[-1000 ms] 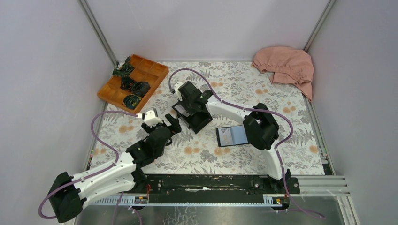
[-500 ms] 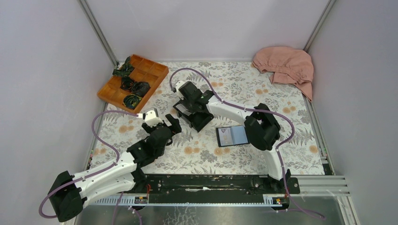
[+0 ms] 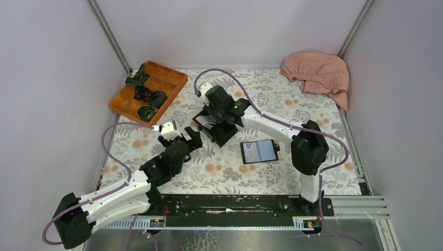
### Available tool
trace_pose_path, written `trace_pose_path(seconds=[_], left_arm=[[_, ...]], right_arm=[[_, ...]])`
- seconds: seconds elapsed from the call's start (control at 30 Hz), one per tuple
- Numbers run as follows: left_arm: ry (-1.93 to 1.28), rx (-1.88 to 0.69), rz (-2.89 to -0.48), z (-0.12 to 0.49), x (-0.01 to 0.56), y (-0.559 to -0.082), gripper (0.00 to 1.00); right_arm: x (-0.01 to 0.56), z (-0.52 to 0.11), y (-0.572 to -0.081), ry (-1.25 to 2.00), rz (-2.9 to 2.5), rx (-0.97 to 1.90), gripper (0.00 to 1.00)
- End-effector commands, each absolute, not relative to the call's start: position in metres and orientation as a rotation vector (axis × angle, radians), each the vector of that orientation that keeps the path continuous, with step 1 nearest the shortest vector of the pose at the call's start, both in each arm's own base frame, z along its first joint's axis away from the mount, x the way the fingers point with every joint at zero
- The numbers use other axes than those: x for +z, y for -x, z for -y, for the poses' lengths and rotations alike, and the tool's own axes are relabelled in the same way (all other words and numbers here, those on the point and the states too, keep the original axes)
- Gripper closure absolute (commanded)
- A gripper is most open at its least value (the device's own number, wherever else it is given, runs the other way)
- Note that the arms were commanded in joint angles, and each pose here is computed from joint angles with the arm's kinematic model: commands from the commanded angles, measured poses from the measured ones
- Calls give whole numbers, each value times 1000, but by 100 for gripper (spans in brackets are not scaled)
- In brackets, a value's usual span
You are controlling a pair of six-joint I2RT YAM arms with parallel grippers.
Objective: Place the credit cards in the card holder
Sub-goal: Pick up the credit card from the storage box.
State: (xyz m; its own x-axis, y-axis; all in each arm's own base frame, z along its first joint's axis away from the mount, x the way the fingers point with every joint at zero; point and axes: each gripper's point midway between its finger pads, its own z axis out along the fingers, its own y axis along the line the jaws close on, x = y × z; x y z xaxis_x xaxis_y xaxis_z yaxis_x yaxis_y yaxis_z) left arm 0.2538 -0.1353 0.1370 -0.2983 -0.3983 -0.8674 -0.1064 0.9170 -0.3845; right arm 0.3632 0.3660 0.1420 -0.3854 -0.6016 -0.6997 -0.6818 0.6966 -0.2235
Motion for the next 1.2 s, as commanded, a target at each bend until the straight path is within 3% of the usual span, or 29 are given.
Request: trace_pose_path(seconds=[0.0, 0.63, 1.17], left_arm=[[354, -405, -1761, 146, 175, -262, 2], [654, -863, -1860, 198, 253, -248, 3], [681, -1421, -2119, 257, 254, -204, 8]], right_arm=[[188, -356, -359, 905, -2030, 147, 100], [257, -286, -243, 763, -1826, 299, 100], [265, -263, -170, 783, -1529, 69, 100]])
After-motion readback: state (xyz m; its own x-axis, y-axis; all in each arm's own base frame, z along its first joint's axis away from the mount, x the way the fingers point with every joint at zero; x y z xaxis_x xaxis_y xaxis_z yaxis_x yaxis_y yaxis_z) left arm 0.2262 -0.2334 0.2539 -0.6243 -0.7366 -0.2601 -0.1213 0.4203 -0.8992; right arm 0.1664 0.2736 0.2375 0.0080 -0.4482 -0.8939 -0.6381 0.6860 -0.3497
